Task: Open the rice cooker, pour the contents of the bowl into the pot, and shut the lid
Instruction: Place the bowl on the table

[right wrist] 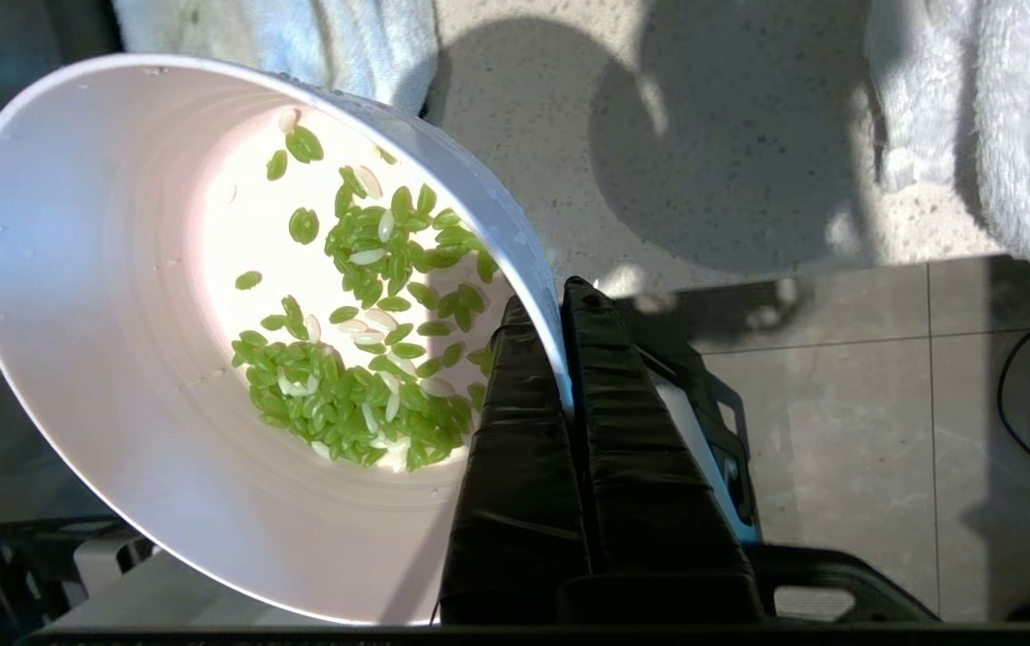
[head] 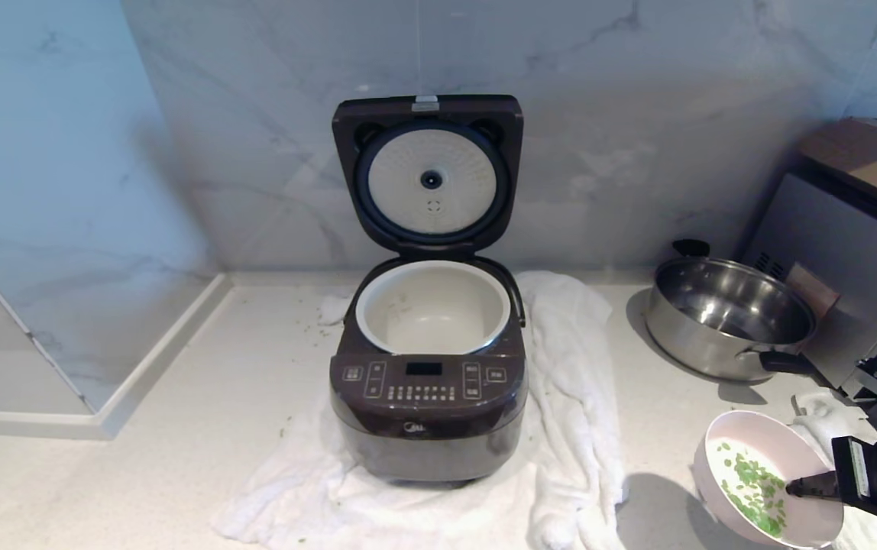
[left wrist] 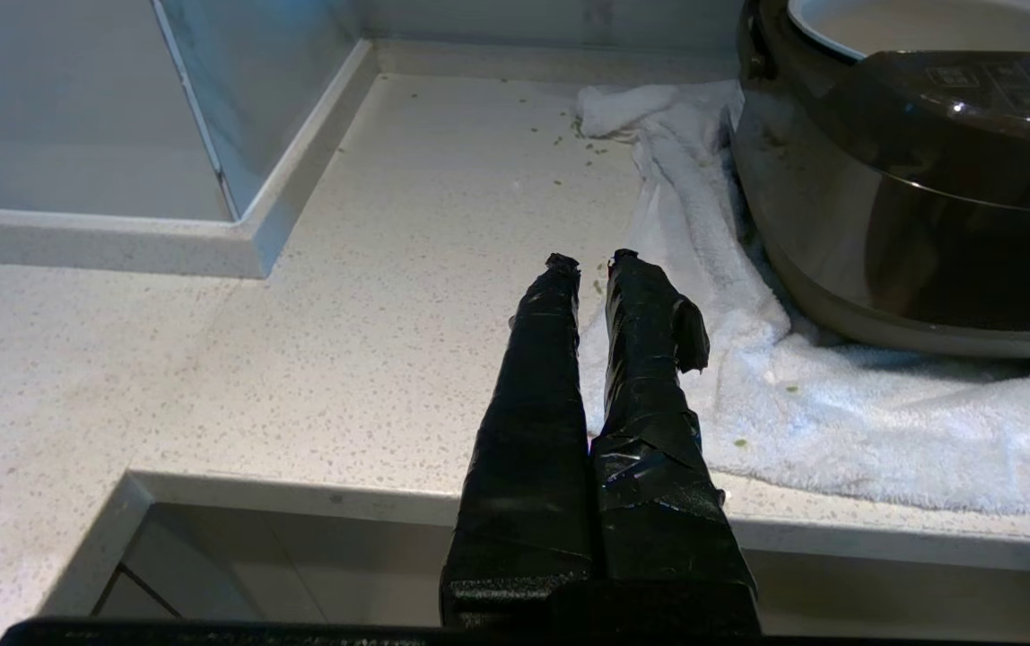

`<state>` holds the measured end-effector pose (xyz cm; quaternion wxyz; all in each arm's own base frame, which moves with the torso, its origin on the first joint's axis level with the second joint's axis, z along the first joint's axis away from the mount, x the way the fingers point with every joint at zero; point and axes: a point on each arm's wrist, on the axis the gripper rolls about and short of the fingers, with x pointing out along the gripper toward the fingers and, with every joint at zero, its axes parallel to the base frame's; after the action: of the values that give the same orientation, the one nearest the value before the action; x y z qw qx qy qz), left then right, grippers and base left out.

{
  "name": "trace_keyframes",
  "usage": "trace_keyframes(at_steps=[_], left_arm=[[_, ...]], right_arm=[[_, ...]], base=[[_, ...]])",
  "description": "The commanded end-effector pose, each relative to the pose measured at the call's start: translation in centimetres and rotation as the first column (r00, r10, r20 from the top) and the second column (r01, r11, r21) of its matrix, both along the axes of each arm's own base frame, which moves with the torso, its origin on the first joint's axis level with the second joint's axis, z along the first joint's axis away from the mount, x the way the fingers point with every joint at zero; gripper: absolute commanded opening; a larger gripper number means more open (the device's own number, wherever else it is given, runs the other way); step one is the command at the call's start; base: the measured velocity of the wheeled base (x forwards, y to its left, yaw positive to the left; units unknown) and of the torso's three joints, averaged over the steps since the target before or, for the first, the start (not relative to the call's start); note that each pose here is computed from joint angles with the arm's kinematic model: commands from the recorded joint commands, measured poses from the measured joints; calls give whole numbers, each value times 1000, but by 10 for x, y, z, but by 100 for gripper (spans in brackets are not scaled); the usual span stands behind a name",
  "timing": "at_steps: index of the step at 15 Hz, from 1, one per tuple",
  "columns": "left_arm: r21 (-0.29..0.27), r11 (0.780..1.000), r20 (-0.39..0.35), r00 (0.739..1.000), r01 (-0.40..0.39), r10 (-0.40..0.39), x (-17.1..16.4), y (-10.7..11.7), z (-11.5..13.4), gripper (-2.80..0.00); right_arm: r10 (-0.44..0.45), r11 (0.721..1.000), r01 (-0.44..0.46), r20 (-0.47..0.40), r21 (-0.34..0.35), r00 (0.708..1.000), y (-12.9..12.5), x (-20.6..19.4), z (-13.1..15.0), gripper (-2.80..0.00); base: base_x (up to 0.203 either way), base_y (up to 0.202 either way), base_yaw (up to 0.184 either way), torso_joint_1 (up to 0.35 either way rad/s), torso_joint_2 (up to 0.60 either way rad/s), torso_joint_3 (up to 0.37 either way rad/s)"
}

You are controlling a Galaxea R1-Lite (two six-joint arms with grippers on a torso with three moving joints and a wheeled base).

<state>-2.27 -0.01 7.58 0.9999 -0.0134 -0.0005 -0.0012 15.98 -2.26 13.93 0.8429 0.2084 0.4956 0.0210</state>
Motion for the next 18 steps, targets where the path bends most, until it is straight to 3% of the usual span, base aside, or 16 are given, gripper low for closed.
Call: trace_keyframes(at_steps=[1, 7, 14, 16, 18], left_arm=[[-1, 1000, -2, 1000, -1, 1, 0, 0, -1, -280], [-1, 1000, -2, 1000, -1, 1, 0, 0, -1, -280], [-1, 1000, -2, 1000, 0, 0, 0, 0, -1, -280], [-1, 1000, -4, 1000, -1, 1, 0, 0, -1, -280], [-1, 1000, -1, 1000, -1, 1, 0, 0, -1, -280]], right_arm=[[28, 1000, -28, 15, 7, 999, 6, -12, 24, -280], [73, 995, -71, -30, 69, 997, 18, -20, 38, -280], [78, 994, -74, -43, 74, 996, 19, -21, 36, -280], [79, 995, -78, -8, 68, 997, 20, -28, 40, -280], [91, 994, -96, 106, 48, 990, 23, -50, 54, -280]], base=[[0, 0, 0, 0, 0, 0], [0, 0, 0, 0, 0, 0], [0, 0, 0, 0, 0, 0], [0, 0, 0, 0, 0, 0], [0, 0, 0, 0, 0, 0]])
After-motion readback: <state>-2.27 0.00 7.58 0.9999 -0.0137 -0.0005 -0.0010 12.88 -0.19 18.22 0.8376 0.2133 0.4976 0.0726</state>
